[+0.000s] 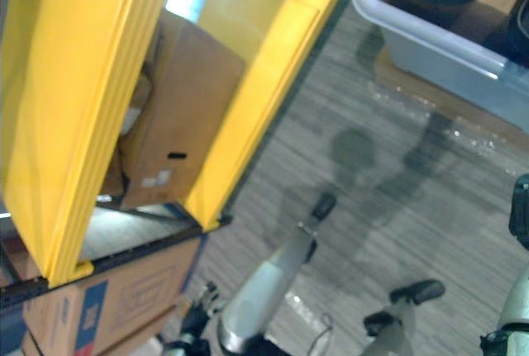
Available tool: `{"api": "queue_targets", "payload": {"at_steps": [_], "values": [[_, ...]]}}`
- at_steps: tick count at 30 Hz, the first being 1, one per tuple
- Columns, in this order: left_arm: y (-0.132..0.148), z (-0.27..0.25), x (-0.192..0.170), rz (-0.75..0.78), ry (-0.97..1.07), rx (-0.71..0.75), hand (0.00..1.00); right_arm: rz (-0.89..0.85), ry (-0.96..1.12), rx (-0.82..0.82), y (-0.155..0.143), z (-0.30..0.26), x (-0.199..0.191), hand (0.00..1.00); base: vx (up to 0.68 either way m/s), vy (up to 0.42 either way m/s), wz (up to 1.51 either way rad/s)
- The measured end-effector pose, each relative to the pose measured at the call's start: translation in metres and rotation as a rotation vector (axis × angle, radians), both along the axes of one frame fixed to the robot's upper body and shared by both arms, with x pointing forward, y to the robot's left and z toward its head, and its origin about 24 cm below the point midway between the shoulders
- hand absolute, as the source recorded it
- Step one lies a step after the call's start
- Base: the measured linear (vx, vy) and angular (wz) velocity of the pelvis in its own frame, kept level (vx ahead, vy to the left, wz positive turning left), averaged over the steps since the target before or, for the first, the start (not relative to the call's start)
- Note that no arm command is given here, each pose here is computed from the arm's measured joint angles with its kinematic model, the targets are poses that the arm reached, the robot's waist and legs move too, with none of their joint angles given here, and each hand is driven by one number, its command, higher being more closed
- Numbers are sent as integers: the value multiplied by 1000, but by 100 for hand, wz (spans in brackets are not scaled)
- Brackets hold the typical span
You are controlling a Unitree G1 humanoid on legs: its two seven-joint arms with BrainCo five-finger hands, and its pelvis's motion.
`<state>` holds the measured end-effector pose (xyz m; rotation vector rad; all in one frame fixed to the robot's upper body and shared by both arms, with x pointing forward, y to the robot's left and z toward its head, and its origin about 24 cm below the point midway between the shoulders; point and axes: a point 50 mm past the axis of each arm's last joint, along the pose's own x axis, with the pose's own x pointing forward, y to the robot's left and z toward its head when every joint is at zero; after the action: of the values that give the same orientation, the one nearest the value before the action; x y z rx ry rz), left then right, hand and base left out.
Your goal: Walk over and take plastic housings, then place them on the shelf
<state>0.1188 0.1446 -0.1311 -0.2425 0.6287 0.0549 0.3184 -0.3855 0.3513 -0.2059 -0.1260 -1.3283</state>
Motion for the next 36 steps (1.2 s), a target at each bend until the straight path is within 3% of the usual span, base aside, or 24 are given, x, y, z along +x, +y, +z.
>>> {"api": "queue_targets", "payload": {"at_steps": [9,23,29,36], "values": [[0,-2,-3,10,10,-16,0,-49,101,-8,-22,3,-19,100,-37,9,0],[0,0,-2,10,-13,-18,0,-37,355,-49,-21,-8,-14,100,-46,7,-2],[1,15,12,45,-151,3,0,-51,437,-120,-22,-13,-12,100,-50,10,2],[16,68,60,185,-465,-10,0,-50,434,-237,-25,-19,-8,100,-55,4,7]]}}
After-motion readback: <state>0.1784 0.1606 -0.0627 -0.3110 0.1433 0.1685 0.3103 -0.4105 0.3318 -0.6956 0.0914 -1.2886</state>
